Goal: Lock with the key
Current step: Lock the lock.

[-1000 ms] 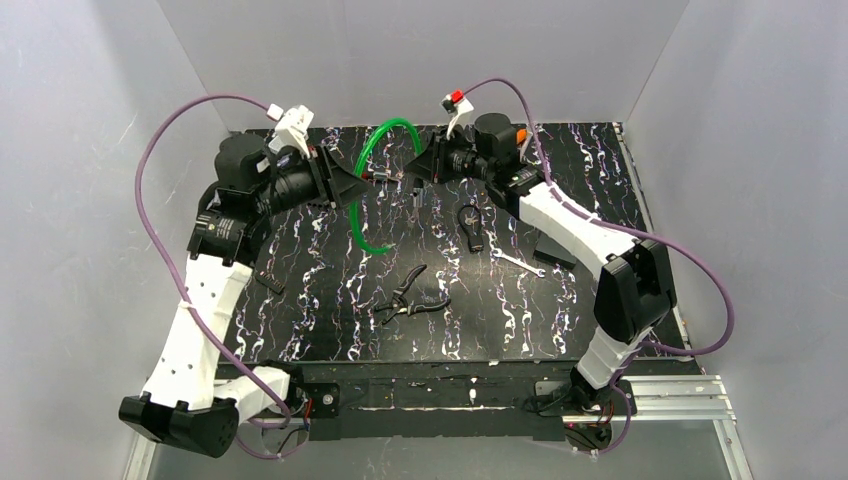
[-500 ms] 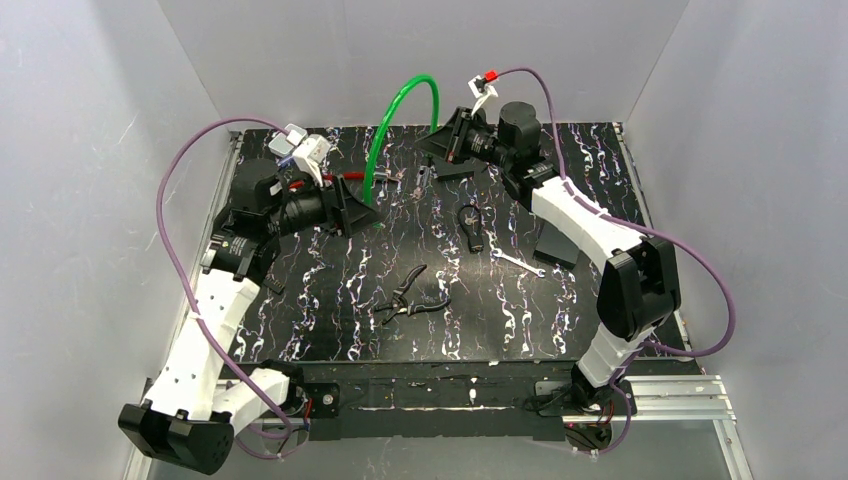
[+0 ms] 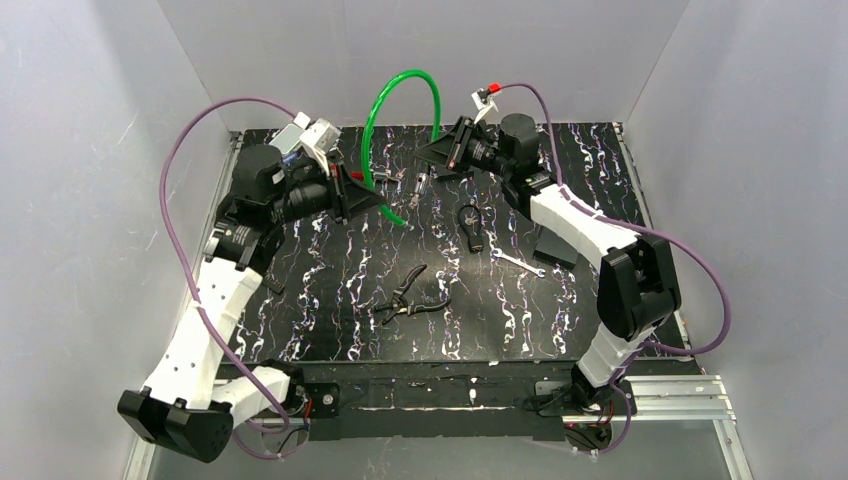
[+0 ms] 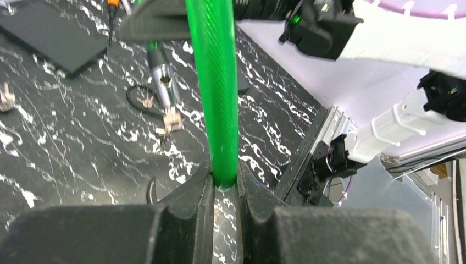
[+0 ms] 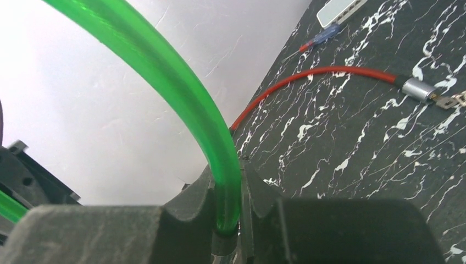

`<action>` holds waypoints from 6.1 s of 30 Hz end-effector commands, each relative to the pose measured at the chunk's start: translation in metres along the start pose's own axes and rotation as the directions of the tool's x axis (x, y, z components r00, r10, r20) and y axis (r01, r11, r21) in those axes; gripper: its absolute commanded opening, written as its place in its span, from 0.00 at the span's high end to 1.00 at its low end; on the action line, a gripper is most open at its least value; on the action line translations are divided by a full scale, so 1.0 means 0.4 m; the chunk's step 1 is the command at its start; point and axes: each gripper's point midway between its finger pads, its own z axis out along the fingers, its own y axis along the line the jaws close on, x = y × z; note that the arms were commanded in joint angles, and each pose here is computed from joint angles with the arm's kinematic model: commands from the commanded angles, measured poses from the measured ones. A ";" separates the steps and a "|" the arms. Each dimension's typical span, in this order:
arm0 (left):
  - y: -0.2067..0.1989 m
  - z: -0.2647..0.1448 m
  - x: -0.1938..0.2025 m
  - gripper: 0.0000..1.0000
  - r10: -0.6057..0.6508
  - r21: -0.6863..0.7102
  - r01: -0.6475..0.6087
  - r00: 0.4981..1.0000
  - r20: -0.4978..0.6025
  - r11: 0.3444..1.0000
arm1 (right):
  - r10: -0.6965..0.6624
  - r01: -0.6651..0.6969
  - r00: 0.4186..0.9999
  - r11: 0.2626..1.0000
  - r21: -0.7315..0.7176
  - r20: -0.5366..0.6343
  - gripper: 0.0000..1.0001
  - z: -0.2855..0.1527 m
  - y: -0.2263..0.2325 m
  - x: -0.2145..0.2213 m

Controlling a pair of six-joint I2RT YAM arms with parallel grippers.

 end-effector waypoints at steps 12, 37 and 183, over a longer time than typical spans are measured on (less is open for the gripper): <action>-0.020 0.063 -0.187 1.00 0.232 -0.032 -0.230 0.970 0.078 0.973 | -0.034 0.039 0.999 0.979 -0.200 0.027 0.99 -0.025 0.125 0.012; 0.027 0.102 -0.177 1.00 0.284 -0.109 -0.279 0.958 0.031 0.954 | 0.016 -0.014 1.000 0.968 -0.250 0.005 0.99 -0.019 0.160 0.035; 0.047 0.201 0.202 1.00 -0.015 -0.140 0.009 0.999 -0.039 0.990 | 0.269 -0.242 0.958 0.945 -0.220 0.103 0.99 -0.045 0.055 0.015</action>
